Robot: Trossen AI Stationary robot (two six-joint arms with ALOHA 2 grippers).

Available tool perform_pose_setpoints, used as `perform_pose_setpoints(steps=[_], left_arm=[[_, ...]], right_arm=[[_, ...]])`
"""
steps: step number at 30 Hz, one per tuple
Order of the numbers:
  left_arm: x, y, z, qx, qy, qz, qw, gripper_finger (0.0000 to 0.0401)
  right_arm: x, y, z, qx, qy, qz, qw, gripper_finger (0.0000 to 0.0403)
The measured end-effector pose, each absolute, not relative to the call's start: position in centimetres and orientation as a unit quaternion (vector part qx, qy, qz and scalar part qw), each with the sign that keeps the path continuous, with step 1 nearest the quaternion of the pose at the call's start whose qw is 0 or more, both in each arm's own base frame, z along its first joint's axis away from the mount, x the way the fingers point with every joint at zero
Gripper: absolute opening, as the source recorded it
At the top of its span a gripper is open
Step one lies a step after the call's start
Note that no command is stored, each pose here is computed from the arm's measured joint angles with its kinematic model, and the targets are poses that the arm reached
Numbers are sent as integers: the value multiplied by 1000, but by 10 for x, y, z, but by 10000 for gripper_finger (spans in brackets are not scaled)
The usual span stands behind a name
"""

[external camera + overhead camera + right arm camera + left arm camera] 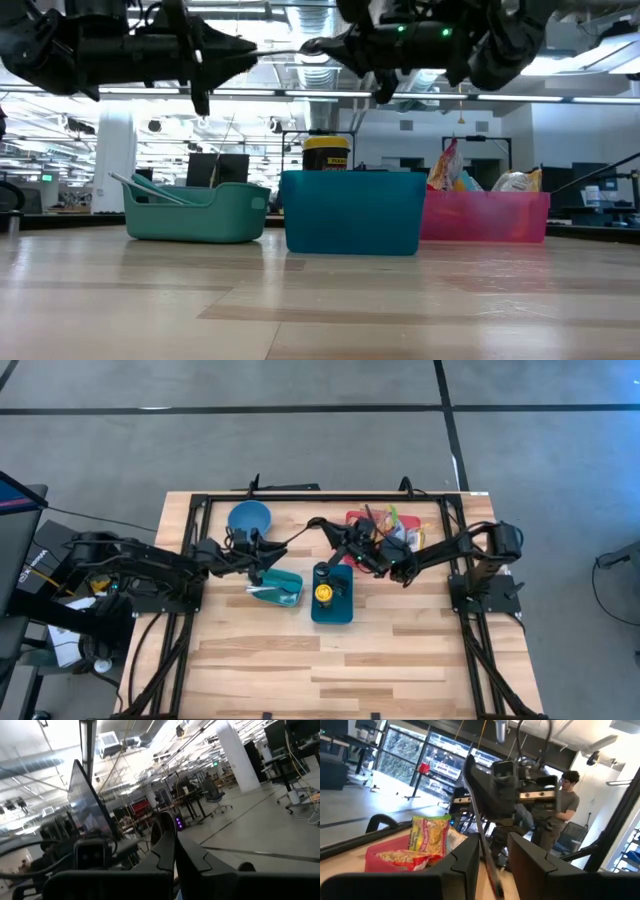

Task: Pick & Place Food Item
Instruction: Put the black spoon into the green bin

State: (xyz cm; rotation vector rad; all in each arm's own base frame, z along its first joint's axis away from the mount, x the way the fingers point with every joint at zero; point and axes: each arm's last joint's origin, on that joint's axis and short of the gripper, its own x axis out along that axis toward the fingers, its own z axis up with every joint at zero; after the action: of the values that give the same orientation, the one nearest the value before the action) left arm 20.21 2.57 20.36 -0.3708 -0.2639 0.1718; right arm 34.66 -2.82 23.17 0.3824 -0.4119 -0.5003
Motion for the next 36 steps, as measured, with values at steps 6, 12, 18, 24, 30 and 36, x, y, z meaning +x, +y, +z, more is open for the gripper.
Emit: perform_pose_setpoints(steps=[6, 12, 18, 24, 30, 36], left_arm=[[206, 26, 200, -184, -120, 87, 972, 93], [206, 26, 200, -183, -121, 87, 972, 71], [206, 26, 200, -182, -121, 87, 972, 53], [206, 26, 200, -182, -118, 87, 972, 53], [206, 27, 200, -183, -120, 98, 971, 47], [205, 27, 200, -184, -121, 109, 969, 21]], right_arm=[[349, -28, 227, 186, -197, -244, 931, 0], [343, -28, 226, 187, -200, -246, 930, 0], [337, -28, 221, 196, -202, -246, 928, 0], [337, -24, 220, 198, -199, -245, 928, 0], [337, -19, 220, 193, -196, -260, 926, 0], [336, -19, 220, 194, -198, -268, 923, 0]])
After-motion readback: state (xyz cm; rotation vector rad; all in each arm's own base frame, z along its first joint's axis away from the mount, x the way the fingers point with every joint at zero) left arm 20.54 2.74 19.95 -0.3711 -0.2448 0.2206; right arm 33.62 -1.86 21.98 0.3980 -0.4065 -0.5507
